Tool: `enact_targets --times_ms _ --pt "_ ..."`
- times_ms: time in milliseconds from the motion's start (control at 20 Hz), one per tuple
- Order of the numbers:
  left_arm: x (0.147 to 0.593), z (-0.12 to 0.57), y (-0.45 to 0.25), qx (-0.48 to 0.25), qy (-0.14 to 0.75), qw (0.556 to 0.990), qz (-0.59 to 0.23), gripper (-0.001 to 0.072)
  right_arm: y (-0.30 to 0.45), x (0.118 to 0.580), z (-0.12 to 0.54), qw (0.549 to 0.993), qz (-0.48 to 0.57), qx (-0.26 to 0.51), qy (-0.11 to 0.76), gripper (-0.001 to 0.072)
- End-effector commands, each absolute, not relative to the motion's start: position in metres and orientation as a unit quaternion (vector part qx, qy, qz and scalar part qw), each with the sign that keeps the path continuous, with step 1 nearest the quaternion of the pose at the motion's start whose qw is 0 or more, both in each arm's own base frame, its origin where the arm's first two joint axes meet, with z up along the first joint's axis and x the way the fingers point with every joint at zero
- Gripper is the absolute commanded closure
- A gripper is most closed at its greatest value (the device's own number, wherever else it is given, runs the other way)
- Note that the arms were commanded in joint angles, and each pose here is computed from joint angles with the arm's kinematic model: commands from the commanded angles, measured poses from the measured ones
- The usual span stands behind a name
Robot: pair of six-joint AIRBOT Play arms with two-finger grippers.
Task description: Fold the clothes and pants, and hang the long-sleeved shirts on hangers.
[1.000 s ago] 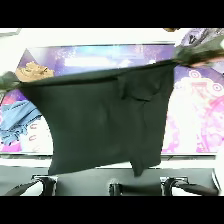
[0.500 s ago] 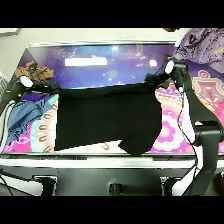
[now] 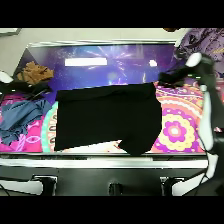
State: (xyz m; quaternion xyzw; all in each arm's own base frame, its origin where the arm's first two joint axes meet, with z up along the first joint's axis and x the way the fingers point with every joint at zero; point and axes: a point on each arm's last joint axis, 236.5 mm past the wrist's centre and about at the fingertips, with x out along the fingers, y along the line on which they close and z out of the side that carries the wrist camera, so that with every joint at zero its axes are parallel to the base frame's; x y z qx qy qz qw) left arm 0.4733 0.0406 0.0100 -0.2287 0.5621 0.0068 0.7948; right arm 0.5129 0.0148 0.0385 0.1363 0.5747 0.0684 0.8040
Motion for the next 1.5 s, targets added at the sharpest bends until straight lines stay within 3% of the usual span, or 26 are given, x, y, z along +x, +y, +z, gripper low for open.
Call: enact_targets --times_ms 0,100,300,850,950,1150,1200,1250,1450 --pt "0.402 0.033 0.079 -0.211 0.603 0.769 0.036 0.0078 -0.036 0.45 0.051 0.788 0.082 0.178 0.584 0.0327" --pt "0.372 0.036 0.085 -0.257 0.587 0.766 0.049 0.0078 -0.065 0.395 0.016 0.754 0.038 0.244 0.609 0.0216" --pt "0.323 0.02 0.08 -0.291 0.585 0.754 0.072 0.0079 -0.039 0.325 -0.042 0.697 0.065 0.345 0.625 0.0217" --pt "0.314 0.011 0.072 -0.292 0.596 0.745 0.068 0.0078 0.026 0.314 -0.107 0.66 0.122 0.355 0.651 0.024" --pt "0.314 0.011 0.072 -0.292 0.596 0.745 0.068 0.0078 0.029 0.316 -0.109 0.661 0.125 0.353 0.65 0.0373" --pt "0.307 0.01 0.066 -0.304 0.608 0.73 0.065 0.0078 0.026 0.323 -0.112 0.67 0.116 0.356 0.641 0.046" --pt "0.305 0.01 0.064 -0.307 0.613 0.726 0.065 0.0078 0.027 0.321 -0.112 0.667 0.118 0.357 0.643 0.0529" --pt "0.305 0.011 0.062 -0.31 0.613 0.724 0.061 0.0078 0.029 0.319 -0.11 0.663 0.122 0.358 0.646 0.0669" --pt "0.289 -0.004 0.047 -0.346 0.615 0.708 0.029 0.0079 0.032 0.316 -0.098 0.662 0.132 0.357 0.645 0.0683"
